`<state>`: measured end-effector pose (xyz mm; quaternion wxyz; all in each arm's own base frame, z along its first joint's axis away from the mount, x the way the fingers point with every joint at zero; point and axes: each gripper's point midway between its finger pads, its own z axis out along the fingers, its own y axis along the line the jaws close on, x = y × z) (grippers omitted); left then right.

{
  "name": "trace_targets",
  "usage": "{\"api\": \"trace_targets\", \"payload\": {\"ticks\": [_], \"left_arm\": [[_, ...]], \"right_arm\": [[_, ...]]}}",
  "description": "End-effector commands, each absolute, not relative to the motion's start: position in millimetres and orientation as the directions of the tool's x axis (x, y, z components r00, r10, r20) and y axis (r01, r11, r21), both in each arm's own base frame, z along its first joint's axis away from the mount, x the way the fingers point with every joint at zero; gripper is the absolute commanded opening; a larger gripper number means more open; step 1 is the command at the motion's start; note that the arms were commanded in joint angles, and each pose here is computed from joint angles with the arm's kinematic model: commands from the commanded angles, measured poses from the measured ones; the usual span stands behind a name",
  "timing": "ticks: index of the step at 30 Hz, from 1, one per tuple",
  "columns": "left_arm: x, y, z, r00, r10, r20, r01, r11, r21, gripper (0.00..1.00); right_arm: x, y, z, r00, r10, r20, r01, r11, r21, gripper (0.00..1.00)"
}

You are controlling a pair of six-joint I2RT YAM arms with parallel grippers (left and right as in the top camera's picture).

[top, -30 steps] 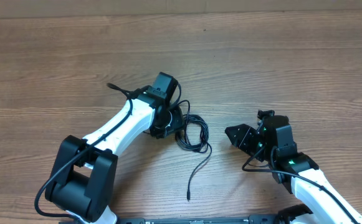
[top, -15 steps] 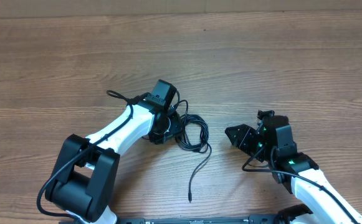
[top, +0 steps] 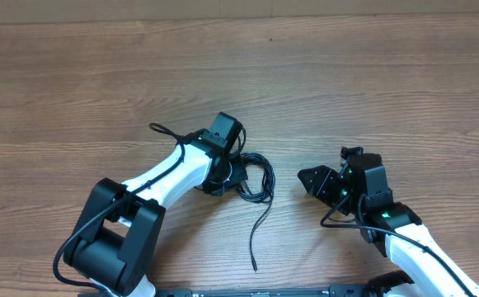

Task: Untangle cables

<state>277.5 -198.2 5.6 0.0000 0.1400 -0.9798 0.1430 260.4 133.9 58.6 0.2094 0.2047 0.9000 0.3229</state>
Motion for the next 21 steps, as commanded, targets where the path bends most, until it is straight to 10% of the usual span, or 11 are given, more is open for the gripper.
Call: {"api": "trace_targets", "payload": {"ticks": [1,12,21], "left_arm": [[273,-194,2,-0.952,-0.293,0.089,-0.306,0.908,-0.286,0.04],[281,-193,56,-0.751,-0.392,0.532,-0.652,0.572,-0.498,0.04],[271,-175,66,-0.344,-0.555,0.757,-0.928,0.321,-0.187,0.04]], "right_arm": [[259,136,60,-0.838,0.493,-0.234,0.226,0.704,0.673,0.44],[227,179,83,-0.942,0.328,-0.070,0.133,0.559,0.819,0.57],[221,201,105,-0.966,0.235,-0.105,0.022,0.483,0.876,0.63]]}}
